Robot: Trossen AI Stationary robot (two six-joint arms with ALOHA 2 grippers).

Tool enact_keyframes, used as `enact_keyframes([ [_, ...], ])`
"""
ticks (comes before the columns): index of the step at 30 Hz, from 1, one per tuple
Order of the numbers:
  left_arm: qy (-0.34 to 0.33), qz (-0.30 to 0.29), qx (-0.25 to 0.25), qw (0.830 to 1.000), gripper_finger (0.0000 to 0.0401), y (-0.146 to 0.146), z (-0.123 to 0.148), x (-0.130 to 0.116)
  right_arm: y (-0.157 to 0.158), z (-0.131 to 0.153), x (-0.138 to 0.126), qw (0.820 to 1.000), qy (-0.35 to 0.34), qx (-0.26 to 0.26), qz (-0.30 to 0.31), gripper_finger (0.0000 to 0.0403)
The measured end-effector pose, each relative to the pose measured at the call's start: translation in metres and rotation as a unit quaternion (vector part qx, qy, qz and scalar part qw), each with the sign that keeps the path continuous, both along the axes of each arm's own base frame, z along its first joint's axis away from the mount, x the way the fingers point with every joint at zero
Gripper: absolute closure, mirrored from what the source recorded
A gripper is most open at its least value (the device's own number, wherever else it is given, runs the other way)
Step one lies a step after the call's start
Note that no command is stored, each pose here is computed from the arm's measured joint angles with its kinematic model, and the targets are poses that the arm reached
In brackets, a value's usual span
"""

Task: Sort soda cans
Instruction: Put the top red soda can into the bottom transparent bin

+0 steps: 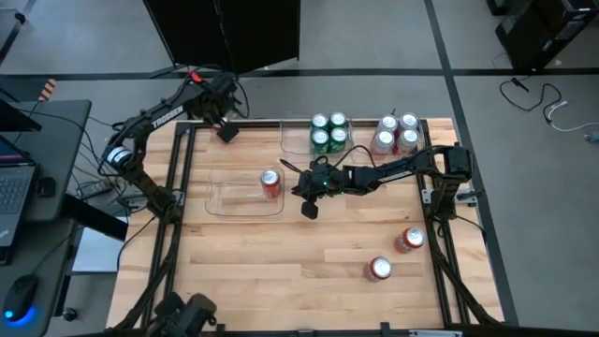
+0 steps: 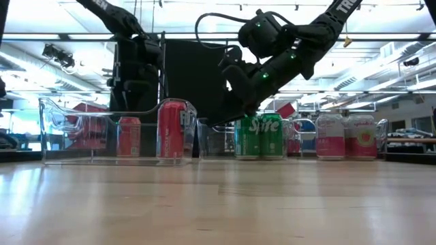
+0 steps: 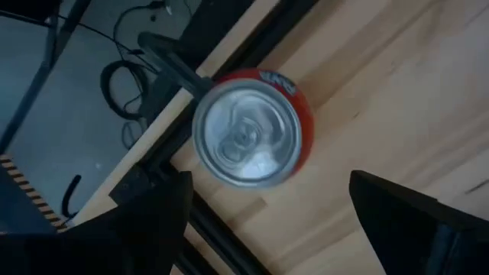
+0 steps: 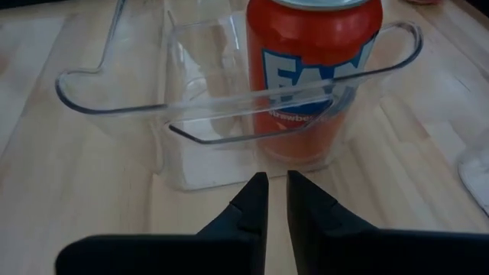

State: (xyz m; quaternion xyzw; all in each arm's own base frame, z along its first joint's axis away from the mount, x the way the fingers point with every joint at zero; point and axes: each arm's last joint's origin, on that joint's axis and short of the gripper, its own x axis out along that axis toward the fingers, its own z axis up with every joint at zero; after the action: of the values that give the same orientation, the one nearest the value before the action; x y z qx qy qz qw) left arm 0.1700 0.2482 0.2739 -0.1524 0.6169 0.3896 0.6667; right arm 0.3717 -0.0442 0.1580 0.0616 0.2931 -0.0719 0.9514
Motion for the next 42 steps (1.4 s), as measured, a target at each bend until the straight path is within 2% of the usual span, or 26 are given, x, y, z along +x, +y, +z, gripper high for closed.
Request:
enact_keyframes([
  [6, -0.029, 0.006, -0.037, 0.999, 0.0045, 0.013, -0.008, -0.004, 0.002, -0.002, -0.001, 1.0, 0.01, 0.001, 0.003, 0.0366],
  [17, -0.022, 0.008, -0.011, 1.0, 0.0045, 0.032, -0.022, 0.0, 0.01, -0.002, 0.0, 1.0, 0.011, -0.003, 0.017, 0.0365],
  [25, -0.019, 0.001, -0.038, 0.999, 0.0046, 0.027, -0.012, 0.002, 0.012, -0.002, 0.0, 1.0, 0.012, -0.003, 0.019, 0.0363],
  [30, -0.019, 0.001, -0.037, 0.999, 0.0046, 0.025, 0.002, 0.005, 0.012, -0.002, 0.0, 1.0, 0.012, -0.003, 0.019, 0.0363],
  [38, -0.011, 0.023, -0.045, 0.999, 0.0046, 0.028, -0.001, -0.005, 0.012, -0.002, 0.0, 1.0, 0.012, -0.003, 0.019, 0.0363],
  [42, -0.016, 0.03, -0.032, 0.999, 0.0046, 0.035, -0.003, -0.011, 0.012, -0.002, 0.0, 1.0, 0.013, -0.003, 0.019, 0.0363],
])
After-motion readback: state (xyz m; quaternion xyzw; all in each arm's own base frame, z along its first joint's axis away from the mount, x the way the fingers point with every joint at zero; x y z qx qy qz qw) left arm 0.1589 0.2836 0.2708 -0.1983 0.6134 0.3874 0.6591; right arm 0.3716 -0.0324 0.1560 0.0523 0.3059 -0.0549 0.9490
